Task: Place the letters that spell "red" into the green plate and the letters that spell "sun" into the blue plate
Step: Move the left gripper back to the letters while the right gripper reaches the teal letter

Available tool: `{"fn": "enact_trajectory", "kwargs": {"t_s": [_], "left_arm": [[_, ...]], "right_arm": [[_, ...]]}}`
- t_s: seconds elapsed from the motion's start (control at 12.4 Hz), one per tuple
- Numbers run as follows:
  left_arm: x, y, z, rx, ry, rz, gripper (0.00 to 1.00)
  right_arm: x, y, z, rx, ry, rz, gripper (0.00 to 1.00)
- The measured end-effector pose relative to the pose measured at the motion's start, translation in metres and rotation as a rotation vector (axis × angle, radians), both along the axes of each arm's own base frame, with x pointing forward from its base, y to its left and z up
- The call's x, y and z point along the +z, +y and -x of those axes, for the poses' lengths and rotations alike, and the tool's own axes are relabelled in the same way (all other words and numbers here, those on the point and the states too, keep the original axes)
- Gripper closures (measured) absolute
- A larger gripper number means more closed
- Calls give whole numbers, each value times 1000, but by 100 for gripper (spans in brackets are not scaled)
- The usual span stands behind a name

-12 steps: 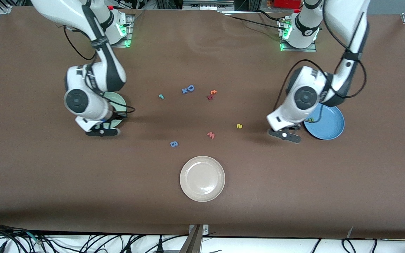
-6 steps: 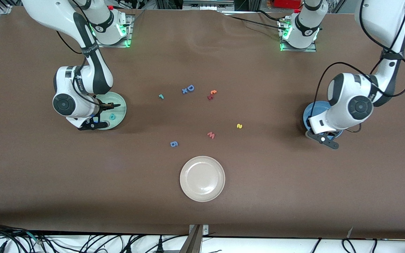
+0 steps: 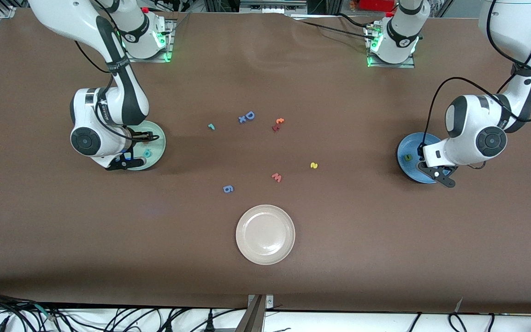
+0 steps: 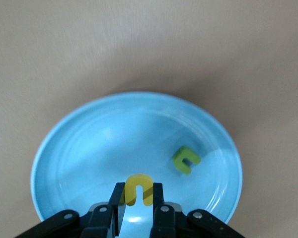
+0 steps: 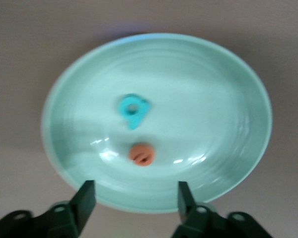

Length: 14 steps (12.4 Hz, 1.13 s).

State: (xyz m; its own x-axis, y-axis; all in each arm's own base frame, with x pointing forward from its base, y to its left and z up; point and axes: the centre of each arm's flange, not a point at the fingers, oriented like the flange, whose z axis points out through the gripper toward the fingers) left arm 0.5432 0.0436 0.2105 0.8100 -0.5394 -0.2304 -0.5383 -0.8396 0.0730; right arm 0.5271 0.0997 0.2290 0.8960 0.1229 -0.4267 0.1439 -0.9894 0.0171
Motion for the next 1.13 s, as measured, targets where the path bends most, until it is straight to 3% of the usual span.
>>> {"fn": "enact_trajectory", "kwargs": {"t_s": [0.16,0.4,0.64,0.89,1.13], "left_arm": [[-5,5,5,4,12,1,68],[5,-2,-4,-1,-15,7,36],[22,-35,-18,65,-62,83,2],[32,-104,-23,205,-85,62,0],[44,-186,-19,494,-110,7,0]], "right_arm": [[18,45,4,-39,-8,8,25],[28,115,26,-60,-24,24,27],[25,157,44,-85,-63,28,30],[5,188,71,-111,-125,12,30],[-12,203,93,-145,-178,1,30]]}}
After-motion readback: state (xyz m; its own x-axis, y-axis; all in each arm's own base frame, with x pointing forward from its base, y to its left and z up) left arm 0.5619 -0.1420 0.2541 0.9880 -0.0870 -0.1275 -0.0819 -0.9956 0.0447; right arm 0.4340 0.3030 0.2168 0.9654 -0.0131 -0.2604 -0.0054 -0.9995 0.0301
